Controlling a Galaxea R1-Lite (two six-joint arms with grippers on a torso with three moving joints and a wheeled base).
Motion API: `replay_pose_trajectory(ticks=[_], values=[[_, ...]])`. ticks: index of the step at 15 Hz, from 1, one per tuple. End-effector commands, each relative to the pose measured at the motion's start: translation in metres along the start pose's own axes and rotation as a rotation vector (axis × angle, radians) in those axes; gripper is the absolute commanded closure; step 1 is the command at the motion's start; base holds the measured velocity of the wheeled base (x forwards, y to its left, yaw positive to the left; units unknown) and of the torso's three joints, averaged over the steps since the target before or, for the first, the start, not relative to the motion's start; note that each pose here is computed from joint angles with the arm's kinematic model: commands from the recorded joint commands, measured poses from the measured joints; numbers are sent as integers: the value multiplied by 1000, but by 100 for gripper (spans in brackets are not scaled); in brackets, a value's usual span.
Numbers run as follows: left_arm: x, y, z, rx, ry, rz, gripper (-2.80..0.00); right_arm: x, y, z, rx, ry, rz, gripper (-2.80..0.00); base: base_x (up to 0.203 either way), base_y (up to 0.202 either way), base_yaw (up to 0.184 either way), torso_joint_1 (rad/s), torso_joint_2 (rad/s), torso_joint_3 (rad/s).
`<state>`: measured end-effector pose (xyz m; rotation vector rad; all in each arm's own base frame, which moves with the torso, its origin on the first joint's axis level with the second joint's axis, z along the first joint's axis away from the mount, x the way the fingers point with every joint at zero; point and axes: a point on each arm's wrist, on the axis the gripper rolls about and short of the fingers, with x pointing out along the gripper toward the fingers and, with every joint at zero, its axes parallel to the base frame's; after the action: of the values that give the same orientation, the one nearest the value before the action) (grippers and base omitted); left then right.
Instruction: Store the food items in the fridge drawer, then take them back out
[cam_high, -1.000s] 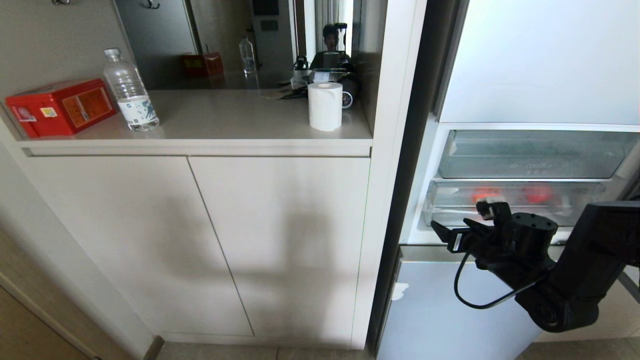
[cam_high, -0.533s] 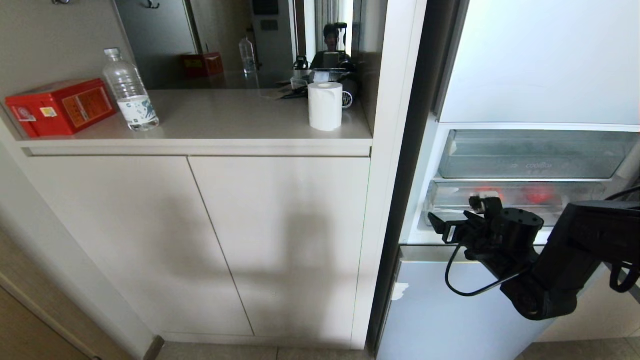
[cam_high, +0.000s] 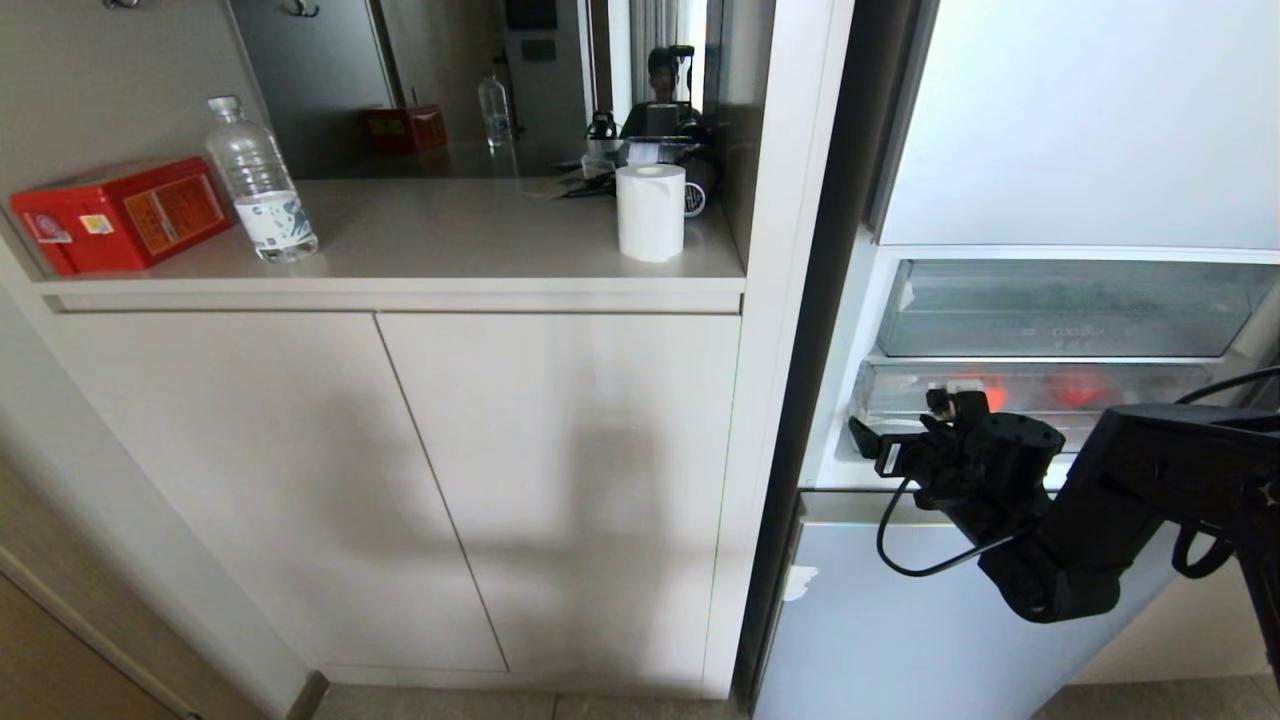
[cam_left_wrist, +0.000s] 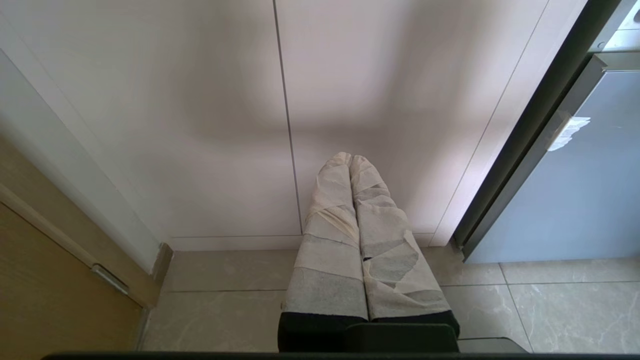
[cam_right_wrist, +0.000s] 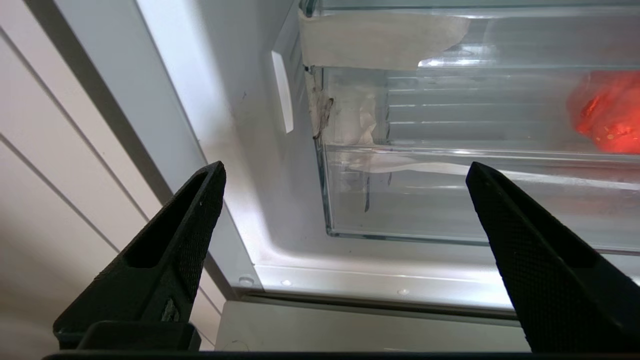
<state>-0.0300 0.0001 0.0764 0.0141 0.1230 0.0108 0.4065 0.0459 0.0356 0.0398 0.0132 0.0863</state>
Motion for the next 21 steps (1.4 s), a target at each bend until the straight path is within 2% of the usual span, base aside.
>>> replay_pose_trajectory(ticks=[1, 12, 17, 21], values=[[0, 0, 0, 0, 1, 1, 0, 4, -1, -1, 4, -15, -2, -280, 0, 0, 0, 0, 0, 0], [0, 0, 0, 0, 1, 1, 0, 14, -4, 13, 10, -61, -24, -280, 0, 0, 0, 0, 0, 0], [0, 0, 0, 0, 1, 1, 0, 12, -4, 27, 13, -94, -26, -280, 0, 0, 0, 0, 0, 0], [0, 0, 0, 0, 1, 1, 0, 10, -4, 28, 13, -90, -29, -280, 0, 0, 0, 0, 0, 0]])
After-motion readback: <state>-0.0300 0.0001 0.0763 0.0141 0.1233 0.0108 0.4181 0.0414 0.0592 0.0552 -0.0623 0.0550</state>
